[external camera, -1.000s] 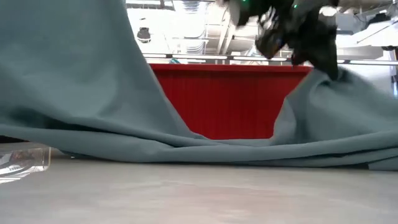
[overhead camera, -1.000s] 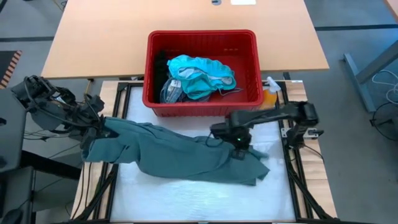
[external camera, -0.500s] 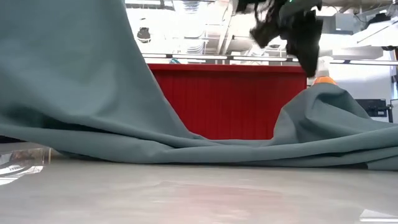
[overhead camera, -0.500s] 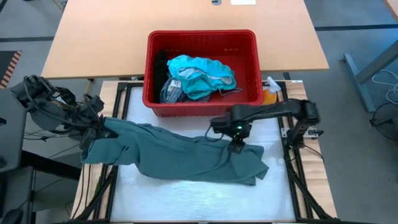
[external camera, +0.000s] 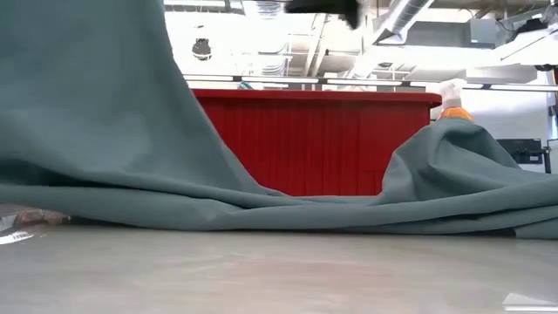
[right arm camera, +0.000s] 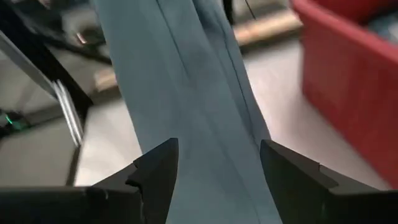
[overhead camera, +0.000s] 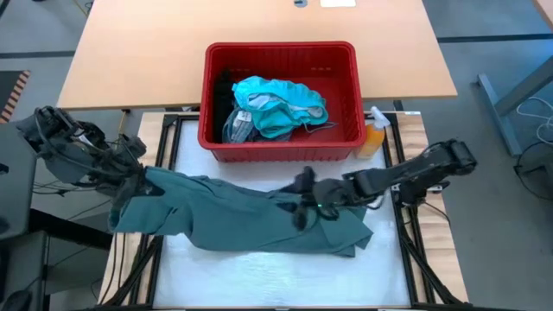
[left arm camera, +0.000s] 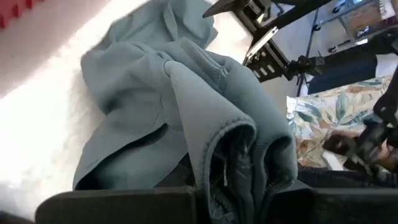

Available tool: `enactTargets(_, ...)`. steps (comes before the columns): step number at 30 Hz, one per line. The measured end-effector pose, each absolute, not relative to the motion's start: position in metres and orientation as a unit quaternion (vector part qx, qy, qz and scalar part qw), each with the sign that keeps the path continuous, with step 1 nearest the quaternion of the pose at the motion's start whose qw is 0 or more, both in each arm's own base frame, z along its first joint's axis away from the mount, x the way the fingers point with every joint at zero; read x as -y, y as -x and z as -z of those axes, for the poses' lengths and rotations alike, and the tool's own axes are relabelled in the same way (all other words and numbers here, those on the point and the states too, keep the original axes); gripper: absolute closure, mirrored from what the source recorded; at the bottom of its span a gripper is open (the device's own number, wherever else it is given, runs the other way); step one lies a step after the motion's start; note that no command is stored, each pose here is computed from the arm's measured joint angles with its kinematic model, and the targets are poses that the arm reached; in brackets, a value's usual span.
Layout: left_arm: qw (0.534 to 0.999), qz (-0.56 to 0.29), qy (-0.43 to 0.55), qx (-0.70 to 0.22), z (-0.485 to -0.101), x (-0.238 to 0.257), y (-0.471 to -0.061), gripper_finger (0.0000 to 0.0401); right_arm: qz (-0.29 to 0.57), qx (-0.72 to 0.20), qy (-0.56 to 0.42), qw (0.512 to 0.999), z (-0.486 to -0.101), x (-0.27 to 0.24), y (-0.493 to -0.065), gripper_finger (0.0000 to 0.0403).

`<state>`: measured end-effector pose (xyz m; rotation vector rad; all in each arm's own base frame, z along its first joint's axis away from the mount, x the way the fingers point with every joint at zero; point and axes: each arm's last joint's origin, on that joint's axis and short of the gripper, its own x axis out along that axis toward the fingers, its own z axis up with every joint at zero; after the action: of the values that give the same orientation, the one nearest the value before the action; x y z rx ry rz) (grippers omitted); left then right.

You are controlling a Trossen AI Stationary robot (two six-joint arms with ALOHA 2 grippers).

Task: Fold Laundry from Bin
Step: Fold the light blue pants

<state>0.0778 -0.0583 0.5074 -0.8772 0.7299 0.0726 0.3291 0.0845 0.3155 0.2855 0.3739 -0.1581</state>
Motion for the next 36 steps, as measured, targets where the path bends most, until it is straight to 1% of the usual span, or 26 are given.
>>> enactTargets(2,0.833,-0.035,0.421,-0.357,-0.506,0.063,-0.082,0.0376,0.045,-0.159,-0.131,0.977,-0.306,-0.091,-0.349,0.0148)
enactTargets(4,0.831,-0.036,0.417,-0.367,-0.505,0.068,-0.087,0.0376,0.015,-0.156,-0.118,0.981,-0.294,-0.103,-0.367,0.0148)
enactTargets(6,0.829,-0.035,0.411,-0.379,-0.503,0.073,-0.092,0.0376,-0.003,-0.178,-0.105,0.978,-0.28,-0.114,-0.38,0.0148)
enactTargets(8,0.825,-0.027,0.403,-0.396,-0.501,0.079,-0.097,0.0376,-0.013,-0.227,-0.098,0.969,-0.264,-0.123,-0.387,0.0148)
enactTargets(12,0.816,-0.015,0.4,-0.417,-0.499,0.084,-0.1,0.0376,0.026,-0.383,-0.095,0.919,-0.215,-0.128,-0.384,0.0148)
enactTargets(14,0.815,-0.013,0.399,-0.419,-0.499,0.084,-0.1,0.0376,0.048,-0.432,-0.085,0.897,-0.197,-0.132,-0.379,0.0148)
enactTargets(16,0.821,-0.007,0.389,-0.418,-0.499,0.083,-0.099,0.0376,0.065,-0.445,-0.081,0.889,-0.185,-0.138,-0.377,0.0148)
enactTargets(18,0.836,0.001,0.363,-0.412,-0.5,0.083,-0.099,0.0376,0.065,-0.458,-0.079,0.883,-0.169,-0.144,-0.376,0.0148)
enactTargets(21,0.867,0.019,0.296,-0.401,-0.499,0.082,-0.1,0.0376,0.062,-0.473,-0.083,0.875,-0.148,-0.151,-0.379,0.0148)
enactTargets(26,0.901,0.021,0.214,-0.376,-0.499,0.081,-0.103,0.0376,0.085,-0.526,-0.058,0.844,-0.134,-0.159,-0.366,0.0148)
enactTargets(29,0.91,0.017,0.188,-0.369,-0.499,0.082,-0.105,0.0376,0.082,-0.566,-0.029,0.82,-0.136,-0.168,-0.349,0.0148)
enactTargets(32,0.906,0.008,0.172,-0.387,-0.489,0.089,-0.112,0.0376,0.066,-0.585,-0.004,0.808,-0.146,-0.179,-0.333,0.0148)
enactTargets(36,0.878,-0.034,0.154,-0.451,-0.449,0.101,-0.123,0.0376,0.054,-0.625,0.018,0.778,-0.155,-0.191,-0.304,0.0148)
